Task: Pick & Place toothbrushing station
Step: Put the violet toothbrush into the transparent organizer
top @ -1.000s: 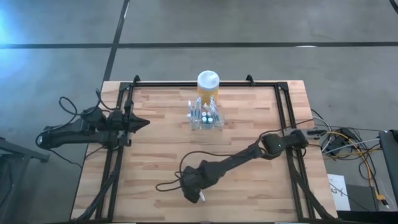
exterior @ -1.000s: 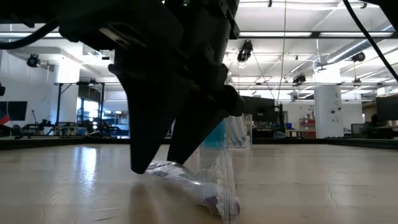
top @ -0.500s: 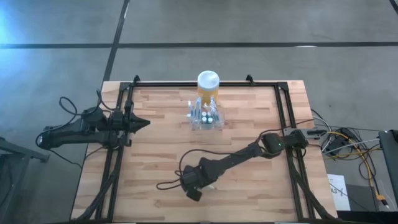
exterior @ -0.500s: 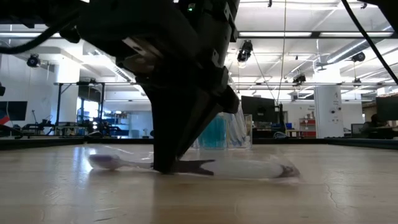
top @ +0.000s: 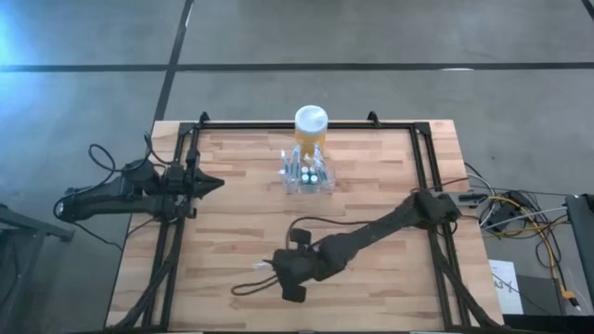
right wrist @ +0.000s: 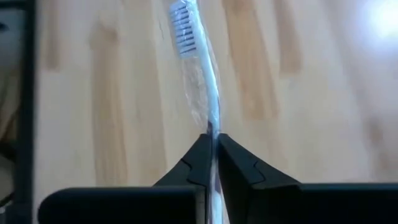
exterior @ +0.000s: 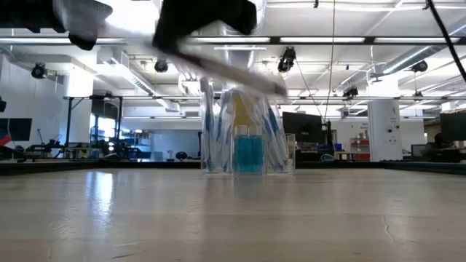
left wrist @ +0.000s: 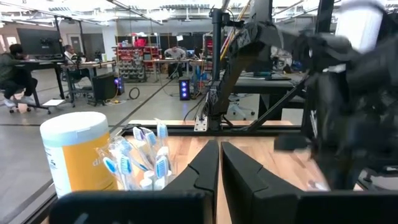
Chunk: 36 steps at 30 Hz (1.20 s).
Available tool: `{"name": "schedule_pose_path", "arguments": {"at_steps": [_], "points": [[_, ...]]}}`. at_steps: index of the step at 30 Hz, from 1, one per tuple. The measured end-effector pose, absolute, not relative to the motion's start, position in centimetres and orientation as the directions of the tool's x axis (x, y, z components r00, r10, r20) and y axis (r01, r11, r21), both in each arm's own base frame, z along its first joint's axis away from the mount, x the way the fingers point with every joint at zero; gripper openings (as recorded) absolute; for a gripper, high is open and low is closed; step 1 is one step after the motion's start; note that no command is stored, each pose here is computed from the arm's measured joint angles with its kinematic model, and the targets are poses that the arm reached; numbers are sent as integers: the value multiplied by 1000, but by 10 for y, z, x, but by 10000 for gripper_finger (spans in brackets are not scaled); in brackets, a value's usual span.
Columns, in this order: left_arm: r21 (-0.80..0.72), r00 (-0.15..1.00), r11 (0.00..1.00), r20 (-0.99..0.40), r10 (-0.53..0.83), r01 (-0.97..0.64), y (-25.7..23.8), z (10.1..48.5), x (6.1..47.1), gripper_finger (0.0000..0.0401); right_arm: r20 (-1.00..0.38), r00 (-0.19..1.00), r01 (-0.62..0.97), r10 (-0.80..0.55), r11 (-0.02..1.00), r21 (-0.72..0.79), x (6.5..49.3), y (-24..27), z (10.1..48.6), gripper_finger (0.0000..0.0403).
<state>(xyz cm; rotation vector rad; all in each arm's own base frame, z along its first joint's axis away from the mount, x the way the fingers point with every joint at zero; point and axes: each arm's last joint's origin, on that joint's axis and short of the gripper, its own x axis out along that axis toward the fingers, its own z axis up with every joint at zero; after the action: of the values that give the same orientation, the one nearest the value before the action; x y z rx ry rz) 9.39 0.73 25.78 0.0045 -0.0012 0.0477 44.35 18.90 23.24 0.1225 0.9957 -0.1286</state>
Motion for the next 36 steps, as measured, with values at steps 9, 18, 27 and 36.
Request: {"name": "schedule_pose_path", "arguments": {"at_steps": [9, 18, 27, 36], "points": [[3, 999, 999, -17, 46, -46, 7, 256, 94, 23, -561, 827, 10, -48, 998, -69, 402, 187, 311, 16], [21, 998, 999, -54, 46, -45, 7, 248, 95, 23, -211, 978, -11, -11, 995, -103, 350, 142, 280, 17], [27, 999, 999, -21, 46, -46, 8, 244, 99, 23, 162, 987, -2, 7, 1000, -31, 312, 79, 219, 17], [-50, 999, 998, 4, 45, -44, 10, 219, 121, 23, 243, 970, 43, -26, 997, -64, 301, 64, 199, 17]]}}
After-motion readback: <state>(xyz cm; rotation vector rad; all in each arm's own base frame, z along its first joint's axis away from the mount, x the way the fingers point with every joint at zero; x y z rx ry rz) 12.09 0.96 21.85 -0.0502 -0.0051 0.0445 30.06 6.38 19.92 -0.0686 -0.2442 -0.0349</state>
